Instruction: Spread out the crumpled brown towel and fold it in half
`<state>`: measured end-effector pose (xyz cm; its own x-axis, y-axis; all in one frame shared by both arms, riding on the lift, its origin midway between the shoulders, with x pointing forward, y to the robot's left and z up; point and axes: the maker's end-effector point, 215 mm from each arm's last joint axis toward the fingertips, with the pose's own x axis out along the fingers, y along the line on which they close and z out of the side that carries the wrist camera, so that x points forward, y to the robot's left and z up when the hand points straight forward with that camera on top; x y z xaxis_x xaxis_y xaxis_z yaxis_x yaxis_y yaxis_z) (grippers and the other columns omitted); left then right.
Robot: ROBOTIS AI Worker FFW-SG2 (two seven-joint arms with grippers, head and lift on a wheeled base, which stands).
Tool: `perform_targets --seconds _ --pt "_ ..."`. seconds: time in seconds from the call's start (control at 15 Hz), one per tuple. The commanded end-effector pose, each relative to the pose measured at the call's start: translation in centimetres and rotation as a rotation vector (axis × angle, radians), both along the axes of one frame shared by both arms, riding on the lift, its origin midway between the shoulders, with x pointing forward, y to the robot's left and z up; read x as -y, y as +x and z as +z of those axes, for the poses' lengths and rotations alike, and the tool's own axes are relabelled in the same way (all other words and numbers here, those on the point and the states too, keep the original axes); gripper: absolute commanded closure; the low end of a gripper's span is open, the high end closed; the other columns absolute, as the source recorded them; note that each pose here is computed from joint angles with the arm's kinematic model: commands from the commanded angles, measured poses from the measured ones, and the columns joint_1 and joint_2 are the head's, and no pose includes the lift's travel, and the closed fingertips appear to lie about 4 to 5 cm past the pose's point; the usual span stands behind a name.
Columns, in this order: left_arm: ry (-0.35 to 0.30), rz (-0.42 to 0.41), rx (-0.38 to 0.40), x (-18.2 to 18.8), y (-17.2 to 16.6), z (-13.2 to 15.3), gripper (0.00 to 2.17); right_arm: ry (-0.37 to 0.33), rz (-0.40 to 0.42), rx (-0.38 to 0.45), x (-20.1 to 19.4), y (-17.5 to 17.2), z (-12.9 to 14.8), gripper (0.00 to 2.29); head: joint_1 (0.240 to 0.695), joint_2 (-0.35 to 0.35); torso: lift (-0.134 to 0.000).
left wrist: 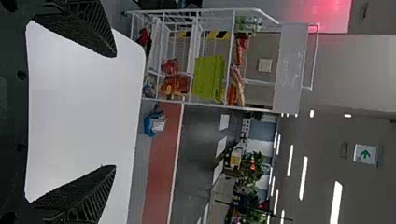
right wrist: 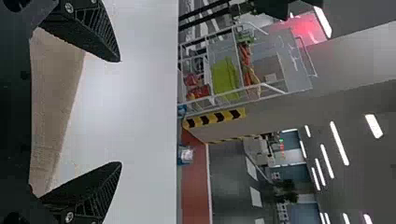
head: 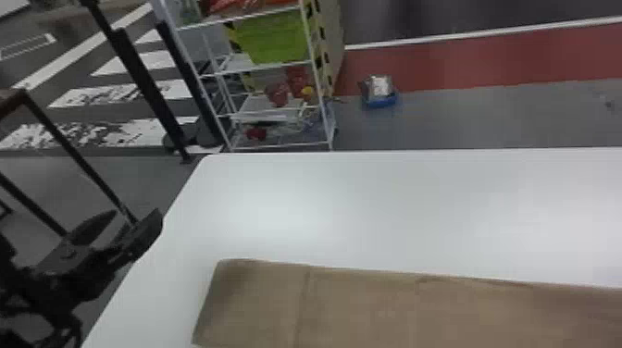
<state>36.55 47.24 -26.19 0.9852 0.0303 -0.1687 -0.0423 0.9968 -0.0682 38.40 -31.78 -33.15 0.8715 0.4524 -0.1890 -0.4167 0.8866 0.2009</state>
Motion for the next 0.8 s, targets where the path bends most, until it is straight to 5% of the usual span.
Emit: perform_targets --seconds 0.0,0.2,0.33,0.53,0.73 --pt "0.08 -0.068 0.099 5.6 0.2 0.5 0.04 0.0 -0.024 0.059 -0.2 0.3 1.4 0.11 0.695 0.258 -0.124" --pt "0.071 -0.142 0.081 10.6 -0.5 -1.7 0.08 -0.014 -0.012 0.068 -1.2 0.1 2.0 0.11 0.695 0.161 -0.124" --pt "0.053 -0.176 -0.036 12.2 -1.1 -4.9 0.09 -0.055 -0.006 0.047 -0.7 -0.5 1.8 0.11 0.695 0.103 -0.124" --pt "-0.004 -0.187 -0.16 12.7 -2.2 -8.3 0.09 -0.01 0.012 -0.077 0.4 -2.5 -0.1 0.11 0.695 0.067 -0.124" --pt "0.011 -0.171 -0.228 12.2 -2.6 -10.0 0.09 0.005 -0.015 -0.146 2.6 -4.1 -1.3 0.11 0.695 0.038 -0.124"
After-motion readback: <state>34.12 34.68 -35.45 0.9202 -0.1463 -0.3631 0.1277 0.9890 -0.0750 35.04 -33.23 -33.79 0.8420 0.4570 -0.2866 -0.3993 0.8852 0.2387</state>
